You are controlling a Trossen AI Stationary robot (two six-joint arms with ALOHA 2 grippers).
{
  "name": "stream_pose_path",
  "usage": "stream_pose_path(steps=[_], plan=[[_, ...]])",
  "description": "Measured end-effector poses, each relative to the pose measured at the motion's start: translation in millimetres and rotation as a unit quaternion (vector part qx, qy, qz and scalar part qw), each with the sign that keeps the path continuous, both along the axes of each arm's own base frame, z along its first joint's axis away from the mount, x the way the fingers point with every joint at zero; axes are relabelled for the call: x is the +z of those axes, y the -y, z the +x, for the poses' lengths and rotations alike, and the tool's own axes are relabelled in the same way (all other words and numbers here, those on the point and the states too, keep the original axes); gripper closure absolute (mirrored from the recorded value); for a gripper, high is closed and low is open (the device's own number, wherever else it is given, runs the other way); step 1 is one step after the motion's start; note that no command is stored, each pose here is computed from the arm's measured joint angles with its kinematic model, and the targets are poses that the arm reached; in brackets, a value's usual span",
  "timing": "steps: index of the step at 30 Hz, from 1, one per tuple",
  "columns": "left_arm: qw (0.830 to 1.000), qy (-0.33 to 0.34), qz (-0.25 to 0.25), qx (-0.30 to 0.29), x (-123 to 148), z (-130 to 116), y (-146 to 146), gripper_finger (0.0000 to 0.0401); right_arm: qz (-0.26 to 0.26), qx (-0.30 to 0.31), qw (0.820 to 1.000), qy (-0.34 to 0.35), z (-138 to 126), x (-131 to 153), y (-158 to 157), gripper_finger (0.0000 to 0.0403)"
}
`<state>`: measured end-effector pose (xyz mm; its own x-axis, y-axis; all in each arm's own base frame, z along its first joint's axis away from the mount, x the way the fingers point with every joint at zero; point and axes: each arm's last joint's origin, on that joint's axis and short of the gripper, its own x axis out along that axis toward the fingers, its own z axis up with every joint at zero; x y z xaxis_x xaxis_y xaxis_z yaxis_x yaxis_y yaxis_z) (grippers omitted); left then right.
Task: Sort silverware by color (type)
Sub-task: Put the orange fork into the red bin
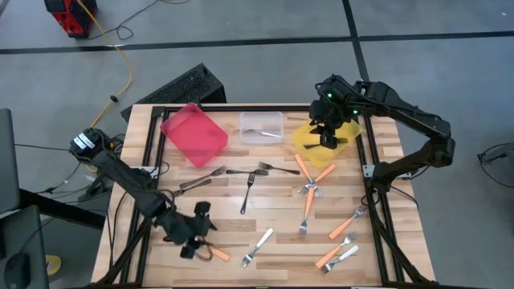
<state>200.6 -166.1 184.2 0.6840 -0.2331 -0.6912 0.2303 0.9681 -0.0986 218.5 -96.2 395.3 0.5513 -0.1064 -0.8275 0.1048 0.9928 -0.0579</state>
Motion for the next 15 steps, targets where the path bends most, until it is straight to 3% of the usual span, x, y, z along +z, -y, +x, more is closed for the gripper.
stream_pose_path(steps=[5, 15], plan=[[0.996, -0.006, 0.059, -0.073, -14.0, 0.7, 20.4, 0.0184, 0.004, -0.006, 1.000, 0.003, 0.4, 0.2, -0.1, 0.0243], [0.992, -0.077, 0.076, -0.067, -49.5, 5.3, 28.3, 0.0184, 0.007, -0.008, 1.000, 0.003, 0.9, 0.2, -1.2, 0.0243]])
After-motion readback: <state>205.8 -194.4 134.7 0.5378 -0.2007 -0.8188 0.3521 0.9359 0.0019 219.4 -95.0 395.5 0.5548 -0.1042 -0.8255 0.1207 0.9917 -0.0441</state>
